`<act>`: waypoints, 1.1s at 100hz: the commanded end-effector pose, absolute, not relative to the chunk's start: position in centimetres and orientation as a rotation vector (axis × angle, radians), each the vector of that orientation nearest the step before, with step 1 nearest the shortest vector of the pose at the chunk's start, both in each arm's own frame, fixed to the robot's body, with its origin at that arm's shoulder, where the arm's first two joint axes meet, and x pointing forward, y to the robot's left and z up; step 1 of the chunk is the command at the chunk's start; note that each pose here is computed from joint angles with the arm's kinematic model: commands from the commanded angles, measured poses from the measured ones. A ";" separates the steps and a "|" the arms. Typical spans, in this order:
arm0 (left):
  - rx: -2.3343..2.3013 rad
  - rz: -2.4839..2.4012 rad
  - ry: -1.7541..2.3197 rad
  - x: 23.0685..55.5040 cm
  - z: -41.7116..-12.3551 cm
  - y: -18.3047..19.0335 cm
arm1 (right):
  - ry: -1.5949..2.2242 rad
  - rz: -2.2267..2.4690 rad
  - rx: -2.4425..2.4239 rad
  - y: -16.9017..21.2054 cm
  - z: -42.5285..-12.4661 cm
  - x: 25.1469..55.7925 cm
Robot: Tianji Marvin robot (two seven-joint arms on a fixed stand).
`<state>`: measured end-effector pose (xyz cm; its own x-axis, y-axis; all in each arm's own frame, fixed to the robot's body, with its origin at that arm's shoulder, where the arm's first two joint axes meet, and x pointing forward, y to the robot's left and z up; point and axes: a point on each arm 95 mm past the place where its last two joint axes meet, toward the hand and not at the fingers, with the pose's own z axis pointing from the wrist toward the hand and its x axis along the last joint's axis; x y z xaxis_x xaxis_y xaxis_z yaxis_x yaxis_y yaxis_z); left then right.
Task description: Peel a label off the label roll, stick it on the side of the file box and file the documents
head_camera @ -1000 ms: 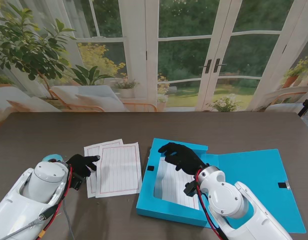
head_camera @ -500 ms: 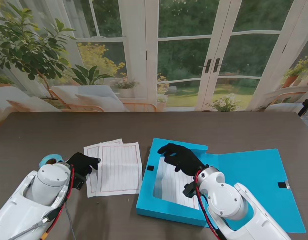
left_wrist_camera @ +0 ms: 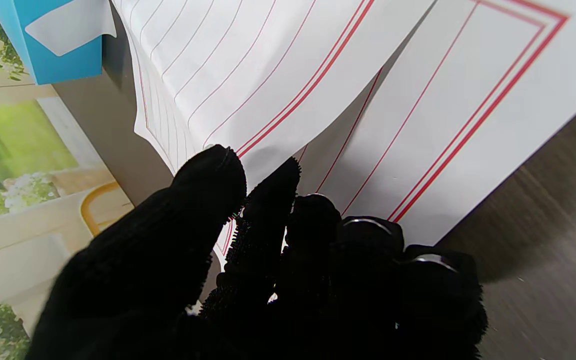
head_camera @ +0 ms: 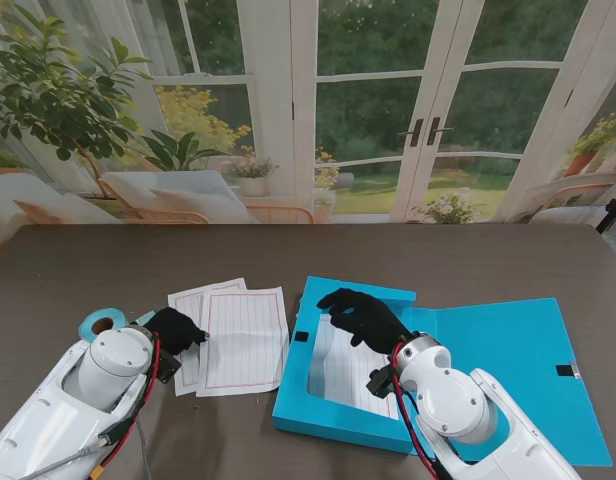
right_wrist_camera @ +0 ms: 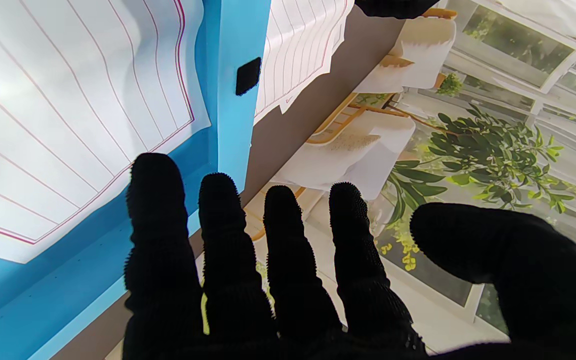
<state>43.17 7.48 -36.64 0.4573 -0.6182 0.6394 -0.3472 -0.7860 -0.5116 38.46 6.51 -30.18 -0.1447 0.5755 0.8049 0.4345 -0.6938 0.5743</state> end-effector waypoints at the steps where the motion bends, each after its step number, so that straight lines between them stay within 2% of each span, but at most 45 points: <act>1: -2.424 -1.253 0.830 43.1 -36.9 6.9 | 1.189 1.975 1.999 6.8 -30.4 38.1; 27: -2.370 -1.327 0.807 43.2 -37.2 6.9 | 1.178 1.971 2.015 6.8 -30.5 38.0; 110: -2.309 -1.578 0.729 42.8 -35.4 8.4 | 1.120 1.984 2.083 6.8 -30.5 38.0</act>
<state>42.98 8.78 -35.68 0.2960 -0.5527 0.7790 -0.2576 -0.8315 -0.4921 38.32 6.39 -30.40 -0.0938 0.5323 0.8413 0.4388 -0.7364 0.5149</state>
